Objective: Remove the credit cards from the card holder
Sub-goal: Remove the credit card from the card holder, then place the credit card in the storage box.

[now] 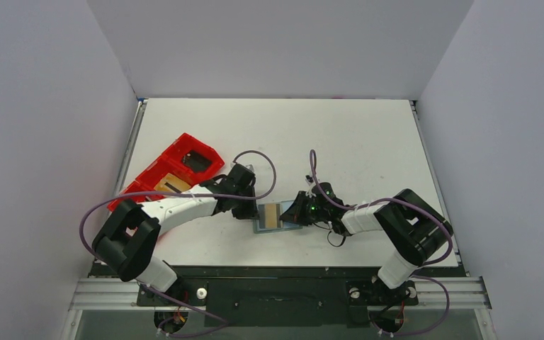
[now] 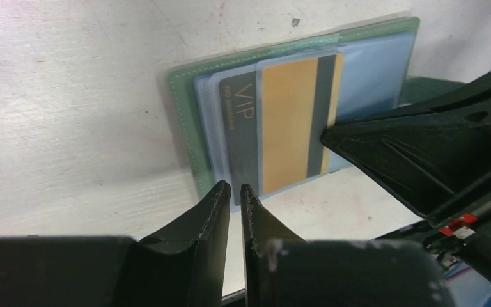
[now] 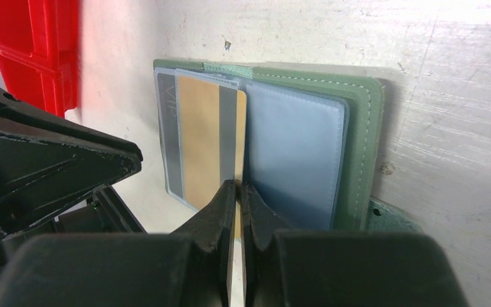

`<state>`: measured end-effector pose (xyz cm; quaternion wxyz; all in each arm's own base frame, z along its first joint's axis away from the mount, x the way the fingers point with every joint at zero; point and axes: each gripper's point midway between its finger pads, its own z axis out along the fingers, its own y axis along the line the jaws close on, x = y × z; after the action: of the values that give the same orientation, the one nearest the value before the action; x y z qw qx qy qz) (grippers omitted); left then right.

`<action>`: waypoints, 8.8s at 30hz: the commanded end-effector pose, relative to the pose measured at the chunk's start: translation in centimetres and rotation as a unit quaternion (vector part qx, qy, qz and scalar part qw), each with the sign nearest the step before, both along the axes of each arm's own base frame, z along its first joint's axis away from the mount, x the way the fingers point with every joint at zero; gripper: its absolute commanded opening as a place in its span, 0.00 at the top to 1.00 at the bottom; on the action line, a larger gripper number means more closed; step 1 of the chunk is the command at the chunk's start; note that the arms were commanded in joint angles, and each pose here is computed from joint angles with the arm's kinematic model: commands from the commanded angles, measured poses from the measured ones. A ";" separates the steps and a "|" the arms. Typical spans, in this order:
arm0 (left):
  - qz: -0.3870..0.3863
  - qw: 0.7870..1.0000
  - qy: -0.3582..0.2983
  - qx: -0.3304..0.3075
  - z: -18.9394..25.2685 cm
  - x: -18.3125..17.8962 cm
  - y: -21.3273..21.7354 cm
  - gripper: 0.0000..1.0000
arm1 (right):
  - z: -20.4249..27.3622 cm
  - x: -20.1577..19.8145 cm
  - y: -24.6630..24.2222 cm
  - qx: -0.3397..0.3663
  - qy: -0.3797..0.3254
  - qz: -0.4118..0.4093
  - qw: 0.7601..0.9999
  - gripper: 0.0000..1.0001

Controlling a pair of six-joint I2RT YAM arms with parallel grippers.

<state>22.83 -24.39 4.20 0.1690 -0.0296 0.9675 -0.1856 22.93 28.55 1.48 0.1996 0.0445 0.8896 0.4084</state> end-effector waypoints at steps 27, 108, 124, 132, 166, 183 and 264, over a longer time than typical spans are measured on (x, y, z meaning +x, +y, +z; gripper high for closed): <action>0.014 0.999 0.009 0.032 -3.6 0.2 0.5 1.00 | -1.7 -0.2 -1.7 -0.022 0.028 -0.017 0.999 1.00; 0.008 0.998 0.018 0.055 -4.1 1.5 0.2 1.00 | 1.2 2.8 -6.7 0.041 0.020 -0.115 0.992 1.00; -0.032 0.992 -0.029 -0.116 7.4 4.7 -5.5 0.69 | 6.7 4.6 -5.3 0.104 0.003 -0.107 0.989 1.00; -0.029 0.978 -0.016 -0.205 9.0 4.7 -5.6 0.56 | 9.9 5.2 -4.5 0.147 -0.003 -0.103 0.984 1.00; -0.031 0.906 -0.015 -0.423 13.8 5.3 -8.2 0.63 | 17.8 5.1 -3.3 0.256 -0.030 -0.091 0.962 1.00; -0.017 0.917 -0.011 -0.398 12.7 5.5 -8.0 1.00 | 16.1 4.9 -3.9 0.182 -0.031 -0.091 0.979 0.63; 0.285 0.948 -0.136 0.041 11.2 14.6 23.5 0.55 | 12.1 3.0 -4.9 -0.105 -0.080 -0.064 0.989 0.33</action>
<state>35.84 1.18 10.59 0.2803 -0.3105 0.9068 -0.0530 25.05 22.28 11.69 0.2613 0.0662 0.9094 0.3167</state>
